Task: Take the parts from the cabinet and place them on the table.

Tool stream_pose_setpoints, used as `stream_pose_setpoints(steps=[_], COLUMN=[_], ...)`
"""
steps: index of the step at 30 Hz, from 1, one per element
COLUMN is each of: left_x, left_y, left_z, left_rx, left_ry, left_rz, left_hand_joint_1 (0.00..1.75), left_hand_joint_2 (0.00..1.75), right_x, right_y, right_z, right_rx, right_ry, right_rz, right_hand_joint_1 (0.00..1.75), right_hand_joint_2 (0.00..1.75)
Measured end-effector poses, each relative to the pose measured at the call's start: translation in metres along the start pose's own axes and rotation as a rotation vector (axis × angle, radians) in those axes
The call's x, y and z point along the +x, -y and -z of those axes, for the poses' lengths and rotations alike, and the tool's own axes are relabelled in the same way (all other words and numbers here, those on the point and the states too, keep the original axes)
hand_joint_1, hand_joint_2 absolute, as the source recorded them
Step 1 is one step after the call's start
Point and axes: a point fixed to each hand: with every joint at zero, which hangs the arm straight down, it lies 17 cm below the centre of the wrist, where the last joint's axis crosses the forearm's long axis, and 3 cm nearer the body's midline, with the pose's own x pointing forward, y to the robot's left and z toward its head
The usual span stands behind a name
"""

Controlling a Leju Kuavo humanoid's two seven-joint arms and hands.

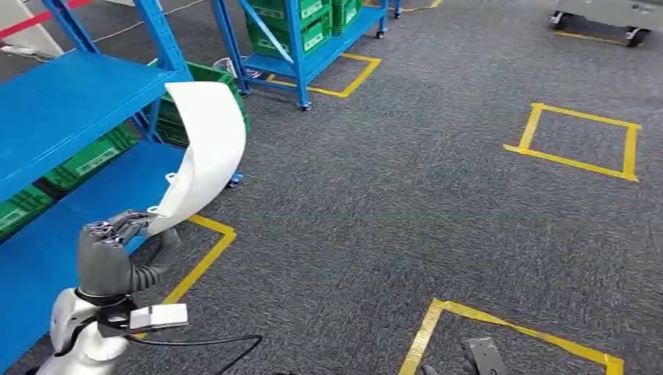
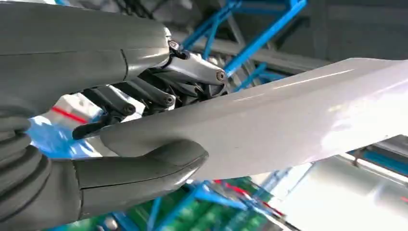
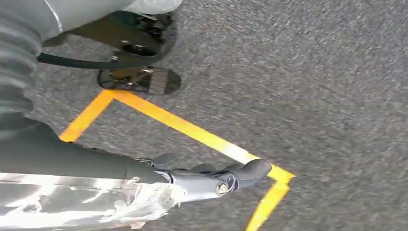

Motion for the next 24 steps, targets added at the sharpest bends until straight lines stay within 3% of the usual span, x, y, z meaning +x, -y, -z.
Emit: stream_pose_setpoints(steps=[4,11,24], left_x=[0.004,0.009,-0.016], left_y=[0.003,0.002,-0.022], left_z=[0.007,0.013,-0.005], left_rx=[0.014,0.033,0.073], left_ry=[-0.014,-0.006,-0.041], left_rz=[-0.135,-0.18,-0.073], left_hand_joint_1=[1.75,1.75,1.75], left_hand_joint_2=[1.75,1.75,1.75], right_x=[0.005,0.006,0.013], right_y=[0.003,0.004,-0.01], right_z=[0.002,0.002,0.007], right_rx=[-0.005,-0.006,0.005], right_ry=[0.012,0.024,0.023], right_rz=[-0.001,-0.006,-0.034], right_hand_joint_1=[0.0,0.0,0.0], right_hand_joint_2=[1.75,1.75,1.75])
